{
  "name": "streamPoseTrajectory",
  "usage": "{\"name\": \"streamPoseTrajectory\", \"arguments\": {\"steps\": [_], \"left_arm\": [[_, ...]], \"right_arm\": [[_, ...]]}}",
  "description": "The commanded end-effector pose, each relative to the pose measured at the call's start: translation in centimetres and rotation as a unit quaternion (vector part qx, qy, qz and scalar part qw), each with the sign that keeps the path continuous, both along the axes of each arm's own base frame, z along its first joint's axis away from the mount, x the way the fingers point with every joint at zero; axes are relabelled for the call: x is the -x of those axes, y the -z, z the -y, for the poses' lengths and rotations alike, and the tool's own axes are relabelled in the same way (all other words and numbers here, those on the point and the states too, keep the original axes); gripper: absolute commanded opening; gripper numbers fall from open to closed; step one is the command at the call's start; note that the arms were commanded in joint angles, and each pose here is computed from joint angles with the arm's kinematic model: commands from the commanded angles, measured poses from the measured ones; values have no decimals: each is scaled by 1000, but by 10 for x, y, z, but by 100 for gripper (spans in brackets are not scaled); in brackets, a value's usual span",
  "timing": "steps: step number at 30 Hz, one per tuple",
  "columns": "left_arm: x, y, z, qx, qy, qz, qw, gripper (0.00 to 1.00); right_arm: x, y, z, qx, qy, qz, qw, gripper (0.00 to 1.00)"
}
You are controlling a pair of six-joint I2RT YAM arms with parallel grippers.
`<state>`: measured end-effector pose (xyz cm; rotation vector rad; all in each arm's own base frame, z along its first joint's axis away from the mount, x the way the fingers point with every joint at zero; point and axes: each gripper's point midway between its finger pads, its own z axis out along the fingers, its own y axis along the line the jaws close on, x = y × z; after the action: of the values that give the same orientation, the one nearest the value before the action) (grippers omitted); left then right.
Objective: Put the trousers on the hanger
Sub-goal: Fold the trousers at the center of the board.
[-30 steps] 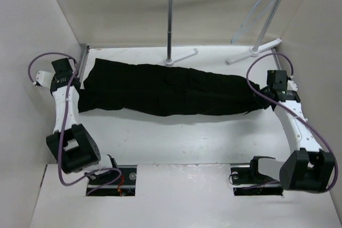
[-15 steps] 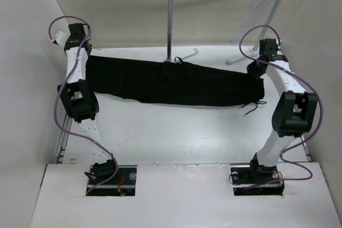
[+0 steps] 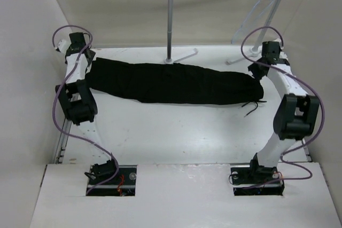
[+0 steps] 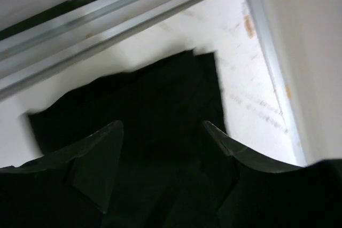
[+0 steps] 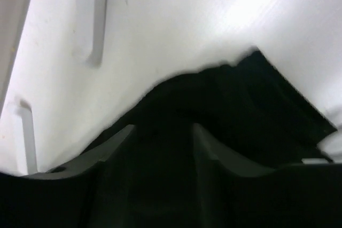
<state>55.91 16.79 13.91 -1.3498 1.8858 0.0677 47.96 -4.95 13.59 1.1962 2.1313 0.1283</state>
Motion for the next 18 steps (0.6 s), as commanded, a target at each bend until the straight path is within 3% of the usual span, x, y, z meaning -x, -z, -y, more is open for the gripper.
{"name": "streamPoseTrajectory", "arguments": {"steps": [1, 2, 3, 6, 9, 13, 18], "left_arm": [[59, -30, -6, 21, -22, 35, 999, 58], [79, -15, -2, 42, -30, 35, 998, 58], [95, -6, 3, 63, -38, 45, 996, 59], [127, 14, 8, 114, -46, 86, 989, 60], [134, 24, 7, 170, -52, 141, 974, 62], [125, 30, 9, 207, -39, 192, 959, 63], [105, 33, 13, 206, -7, 220, 954, 63]], "right_arm": [[25, -46, -27, -8, -14, 85, 996, 32], [36, -45, -37, -19, -21, 92, 995, 18], [46, -43, -49, -31, -34, 98, 994, 11], [72, -38, -78, -51, -75, 110, 990, 10], [93, -23, -95, -65, -104, 98, 988, 21], [111, -3, -105, -85, -121, 91, 985, 45], [118, 7, -97, -103, -117, 93, 983, 58]]}}
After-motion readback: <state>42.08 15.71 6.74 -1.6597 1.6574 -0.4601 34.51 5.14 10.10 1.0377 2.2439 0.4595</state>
